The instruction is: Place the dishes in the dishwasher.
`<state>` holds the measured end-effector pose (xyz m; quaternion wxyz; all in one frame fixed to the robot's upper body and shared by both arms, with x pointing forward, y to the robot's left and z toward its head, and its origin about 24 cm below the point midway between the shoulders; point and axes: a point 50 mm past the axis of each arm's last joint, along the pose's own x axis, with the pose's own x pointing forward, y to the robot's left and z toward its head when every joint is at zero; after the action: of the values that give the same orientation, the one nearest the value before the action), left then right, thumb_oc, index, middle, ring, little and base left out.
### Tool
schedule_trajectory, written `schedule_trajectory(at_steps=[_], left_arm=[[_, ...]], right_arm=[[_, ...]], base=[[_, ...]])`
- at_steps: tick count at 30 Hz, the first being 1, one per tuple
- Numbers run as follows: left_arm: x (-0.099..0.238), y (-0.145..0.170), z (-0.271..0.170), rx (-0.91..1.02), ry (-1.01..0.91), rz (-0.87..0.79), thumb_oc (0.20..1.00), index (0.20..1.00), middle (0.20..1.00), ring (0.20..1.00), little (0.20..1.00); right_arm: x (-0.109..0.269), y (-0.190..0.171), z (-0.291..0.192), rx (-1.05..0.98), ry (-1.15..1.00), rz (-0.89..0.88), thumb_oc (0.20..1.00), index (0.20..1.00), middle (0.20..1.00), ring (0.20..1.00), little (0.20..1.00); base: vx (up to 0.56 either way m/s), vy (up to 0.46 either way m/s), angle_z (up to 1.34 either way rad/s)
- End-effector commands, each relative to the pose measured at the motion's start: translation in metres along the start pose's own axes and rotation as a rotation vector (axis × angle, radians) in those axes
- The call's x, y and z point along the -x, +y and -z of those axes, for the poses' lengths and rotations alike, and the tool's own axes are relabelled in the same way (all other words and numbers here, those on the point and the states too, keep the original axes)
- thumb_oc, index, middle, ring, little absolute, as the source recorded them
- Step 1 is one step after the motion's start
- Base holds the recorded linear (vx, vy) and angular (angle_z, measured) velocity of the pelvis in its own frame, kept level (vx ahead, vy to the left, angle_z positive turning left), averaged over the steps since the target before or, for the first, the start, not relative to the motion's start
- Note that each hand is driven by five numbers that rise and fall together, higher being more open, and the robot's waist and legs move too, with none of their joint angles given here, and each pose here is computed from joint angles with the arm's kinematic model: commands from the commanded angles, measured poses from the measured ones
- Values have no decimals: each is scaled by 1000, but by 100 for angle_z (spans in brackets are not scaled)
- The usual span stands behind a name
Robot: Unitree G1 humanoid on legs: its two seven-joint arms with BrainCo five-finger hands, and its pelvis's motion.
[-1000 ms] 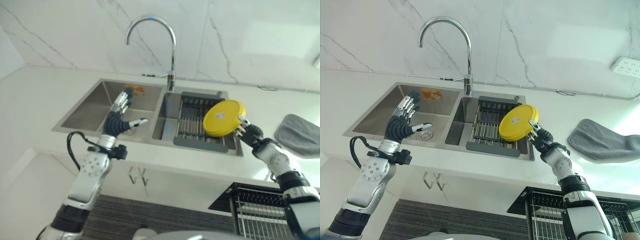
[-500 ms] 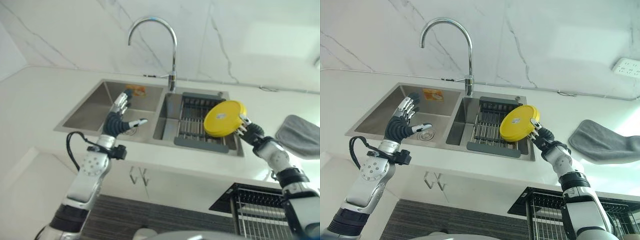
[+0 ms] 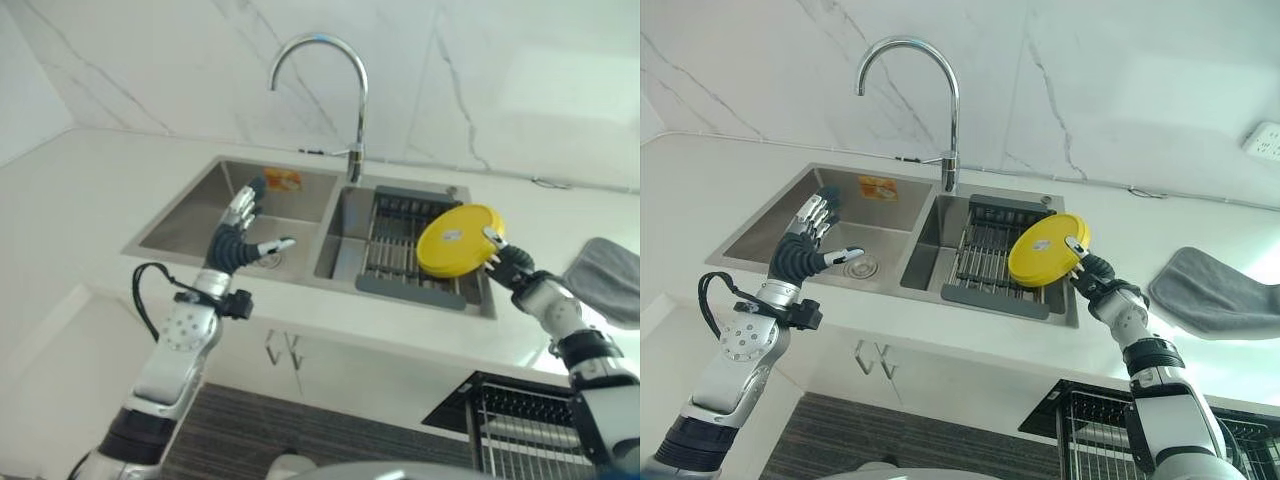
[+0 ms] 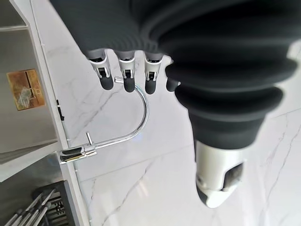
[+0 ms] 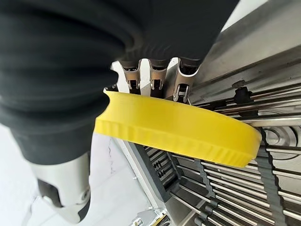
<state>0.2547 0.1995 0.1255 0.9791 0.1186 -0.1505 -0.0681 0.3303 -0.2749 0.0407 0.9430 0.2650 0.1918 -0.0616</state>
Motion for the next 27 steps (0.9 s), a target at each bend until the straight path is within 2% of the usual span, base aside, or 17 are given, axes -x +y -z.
schedule_trajectory(at_steps=[1, 27], left_arm=[[-17, 2, -21, -13, -107, 33, 1000, 1000, 1000, 1000, 1000], [-18, 0, -19, -11, -77, 55, 1000, 1000, 1000, 1000, 1000]], right_arm=[[-4, 16, -42, 67, -95, -34, 1000, 1000, 1000, 1000, 1000], [-6, 9, -53, 119, -61, 20, 1000, 1000, 1000, 1000, 1000]], base=[[32, 5, 0], [6, 0, 0]])
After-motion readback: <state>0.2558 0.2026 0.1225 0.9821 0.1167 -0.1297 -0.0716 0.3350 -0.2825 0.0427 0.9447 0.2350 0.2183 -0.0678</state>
